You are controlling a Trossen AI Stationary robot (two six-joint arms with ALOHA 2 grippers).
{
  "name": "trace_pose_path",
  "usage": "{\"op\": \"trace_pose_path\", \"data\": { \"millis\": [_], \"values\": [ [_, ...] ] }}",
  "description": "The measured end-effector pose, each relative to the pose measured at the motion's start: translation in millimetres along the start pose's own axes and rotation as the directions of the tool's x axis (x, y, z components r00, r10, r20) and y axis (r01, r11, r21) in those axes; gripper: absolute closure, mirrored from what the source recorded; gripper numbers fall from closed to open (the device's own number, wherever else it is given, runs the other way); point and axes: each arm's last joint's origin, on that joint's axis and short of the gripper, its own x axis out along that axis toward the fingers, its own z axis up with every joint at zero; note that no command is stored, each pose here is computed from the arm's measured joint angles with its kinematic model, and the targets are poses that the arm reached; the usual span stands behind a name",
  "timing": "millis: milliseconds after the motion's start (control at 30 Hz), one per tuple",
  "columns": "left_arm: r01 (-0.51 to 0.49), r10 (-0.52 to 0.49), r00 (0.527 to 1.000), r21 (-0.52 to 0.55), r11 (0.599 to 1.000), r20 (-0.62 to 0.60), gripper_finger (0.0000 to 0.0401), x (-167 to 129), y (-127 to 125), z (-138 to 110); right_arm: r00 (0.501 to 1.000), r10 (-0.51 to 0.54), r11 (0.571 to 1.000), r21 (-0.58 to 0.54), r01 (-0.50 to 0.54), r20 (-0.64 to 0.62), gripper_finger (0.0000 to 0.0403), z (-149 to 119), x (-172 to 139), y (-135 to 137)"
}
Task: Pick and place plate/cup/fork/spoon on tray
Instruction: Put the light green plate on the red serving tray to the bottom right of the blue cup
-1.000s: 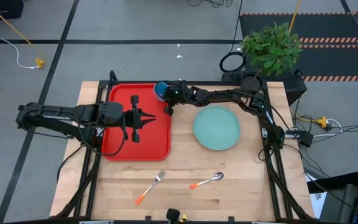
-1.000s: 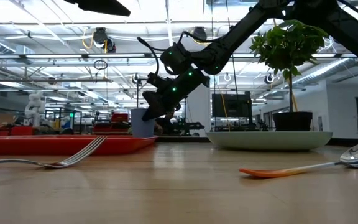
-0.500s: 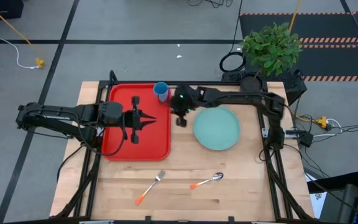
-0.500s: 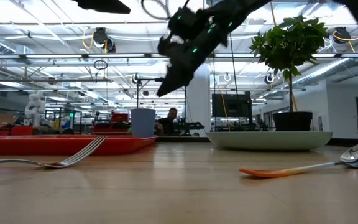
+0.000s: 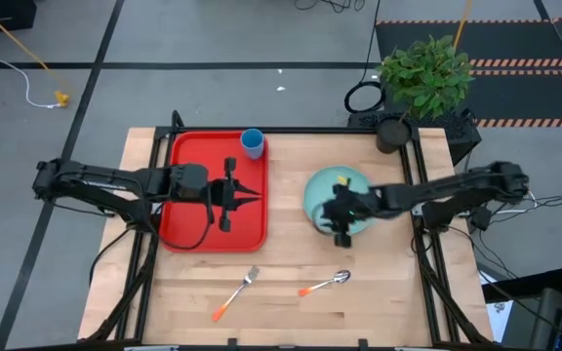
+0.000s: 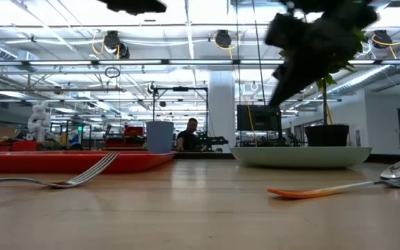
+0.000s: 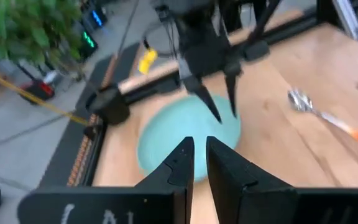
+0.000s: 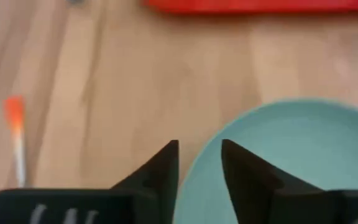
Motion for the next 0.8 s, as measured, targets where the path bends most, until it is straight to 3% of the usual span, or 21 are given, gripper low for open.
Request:
{"op": "trace_pose_path", "data": {
  "millis": [300, 800],
  "values": [
    [0.049, -0.052, 0.992, -0.021, 0.999, -0.118, 0.0354, 26.3, 0.0, 5.5, 0.999, 0.029, 0.999, -0.028, -0.03, -0.04, 0.0237, -33.7, 0.1, 9.8],
    [0.073, -0.066, 0.982, 0.033, 0.997, -0.178, 0.0354, 47.6, -0.3, 1.4, 0.99, 0.048, 0.995, -0.08, -0.059, -0.134, 0.0262, -43.9, 35.0, 11.4]
  ]
}}
